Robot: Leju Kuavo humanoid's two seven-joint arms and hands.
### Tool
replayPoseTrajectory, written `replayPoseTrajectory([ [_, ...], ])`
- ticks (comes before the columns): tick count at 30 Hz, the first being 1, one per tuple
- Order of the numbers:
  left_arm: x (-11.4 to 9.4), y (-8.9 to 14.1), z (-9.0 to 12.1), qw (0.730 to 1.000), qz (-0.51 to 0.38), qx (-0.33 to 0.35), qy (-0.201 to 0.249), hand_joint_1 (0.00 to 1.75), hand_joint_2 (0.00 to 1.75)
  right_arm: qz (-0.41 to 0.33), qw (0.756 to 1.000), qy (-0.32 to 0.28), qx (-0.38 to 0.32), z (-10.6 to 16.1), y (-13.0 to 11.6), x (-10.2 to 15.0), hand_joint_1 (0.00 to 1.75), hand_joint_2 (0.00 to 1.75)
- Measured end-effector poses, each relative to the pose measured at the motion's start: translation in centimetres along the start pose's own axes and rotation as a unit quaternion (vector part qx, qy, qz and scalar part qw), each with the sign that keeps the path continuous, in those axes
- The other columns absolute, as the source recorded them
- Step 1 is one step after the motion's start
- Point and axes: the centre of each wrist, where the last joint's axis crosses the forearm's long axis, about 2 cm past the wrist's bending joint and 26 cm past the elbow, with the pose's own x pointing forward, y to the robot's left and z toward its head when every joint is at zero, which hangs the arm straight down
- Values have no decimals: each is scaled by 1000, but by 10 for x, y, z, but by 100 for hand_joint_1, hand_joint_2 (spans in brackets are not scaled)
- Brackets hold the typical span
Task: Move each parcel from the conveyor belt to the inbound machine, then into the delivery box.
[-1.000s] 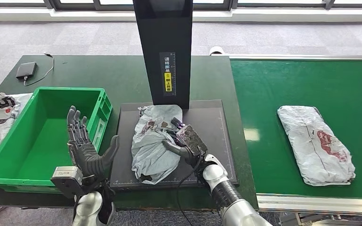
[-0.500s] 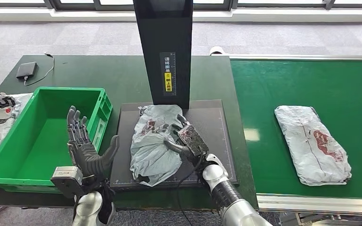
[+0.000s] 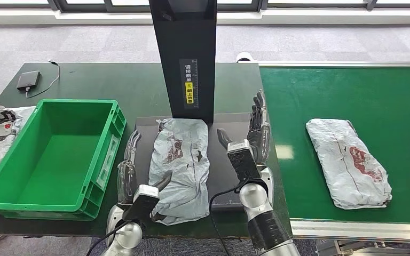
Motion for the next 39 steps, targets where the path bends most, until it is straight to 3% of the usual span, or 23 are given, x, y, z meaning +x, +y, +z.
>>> replayPoseTrajectory([
  [7, -11, -12, 12, 993, -72, -65, 60, 0, 175, 31, 995, -75, -58, -12, -7, 28, 0, 175],
  [18, -21, -21, 23, 975, -142, -129, 113, 0, 175, 30, 991, -106, -72, -19, -9, 41, 0, 175],
  [22, -24, -26, 27, 964, -166, -165, 130, 23, 175, 27, 992, -106, -69, -20, -9, 41, 0, 175],
  [26, -27, -29, 27, 956, -180, -187, 137, 175, 175, 25, 992, -106, -68, -20, -9, 41, 0, 175],
  [39, -27, -36, 16, 940, -209, -236, 132, 175, 175, 22, 992, -105, -67, -21, -9, 43, 0, 175],
])
